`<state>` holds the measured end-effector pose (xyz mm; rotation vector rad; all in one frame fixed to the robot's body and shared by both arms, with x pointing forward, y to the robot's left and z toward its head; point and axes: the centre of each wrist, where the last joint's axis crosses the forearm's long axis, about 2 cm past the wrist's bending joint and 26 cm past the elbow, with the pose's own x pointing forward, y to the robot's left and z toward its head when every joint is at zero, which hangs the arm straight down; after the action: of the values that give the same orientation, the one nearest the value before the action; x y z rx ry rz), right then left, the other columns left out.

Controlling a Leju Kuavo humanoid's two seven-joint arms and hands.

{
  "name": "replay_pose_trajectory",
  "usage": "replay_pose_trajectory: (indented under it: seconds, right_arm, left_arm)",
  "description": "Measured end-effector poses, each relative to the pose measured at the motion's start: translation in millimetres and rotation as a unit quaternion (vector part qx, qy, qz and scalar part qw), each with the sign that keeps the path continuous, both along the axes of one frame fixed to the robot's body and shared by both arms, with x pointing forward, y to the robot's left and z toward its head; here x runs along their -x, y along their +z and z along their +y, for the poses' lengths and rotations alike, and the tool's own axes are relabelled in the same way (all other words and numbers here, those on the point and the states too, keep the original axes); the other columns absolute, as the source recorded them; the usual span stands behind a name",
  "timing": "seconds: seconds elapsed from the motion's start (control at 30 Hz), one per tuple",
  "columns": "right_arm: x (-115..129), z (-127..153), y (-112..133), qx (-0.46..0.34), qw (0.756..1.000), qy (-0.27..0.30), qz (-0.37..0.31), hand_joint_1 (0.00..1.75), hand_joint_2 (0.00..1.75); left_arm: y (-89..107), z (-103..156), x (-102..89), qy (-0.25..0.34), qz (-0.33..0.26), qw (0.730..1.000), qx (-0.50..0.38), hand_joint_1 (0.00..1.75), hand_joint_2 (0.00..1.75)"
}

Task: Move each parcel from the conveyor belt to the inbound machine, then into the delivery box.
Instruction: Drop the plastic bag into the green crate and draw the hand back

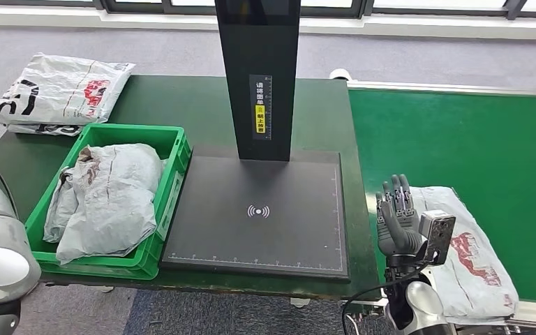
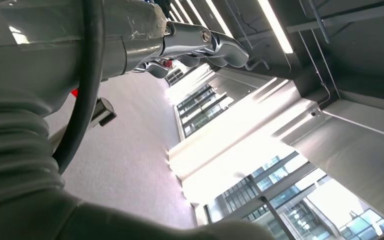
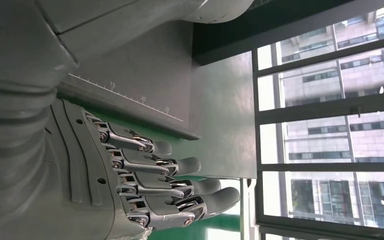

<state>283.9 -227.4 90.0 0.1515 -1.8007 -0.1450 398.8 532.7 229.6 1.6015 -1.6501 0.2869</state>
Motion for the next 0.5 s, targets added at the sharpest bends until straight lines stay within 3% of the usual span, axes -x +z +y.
replay_pose_trajectory:
  seconds: [0.1,0.23,0.4,0.5]
  right_arm:
    - [0.4,0.8,-0.4,0.001,1.0,-0.002,-0.001,0.0,1.75]
    - [3.2,1.0,-2.5,0.008,1.0,-0.011,-0.002,0.0,1.75]
    - [3.8,5.4,0.2,0.052,0.998,-0.028,-0.027,0.0,1.75]
    - [-2.6,14.2,8.2,0.08,0.995,-0.034,-0.047,0.0,1.75]
  left_arm:
    - [-3.1,-9.8,-6.1,-0.023,-0.012,0.999,0.028,0.0,1.75]
    - [-21.0,-48.2,-20.4,-0.13,-0.04,0.982,0.133,0.0,1.75]
    - [-58.6,-131.6,-21.3,-0.287,-0.046,0.931,0.219,0.0,1.75]
    - [-70.8,-190.2,-16.7,-0.367,-0.035,0.901,0.23,0.0,1.75]
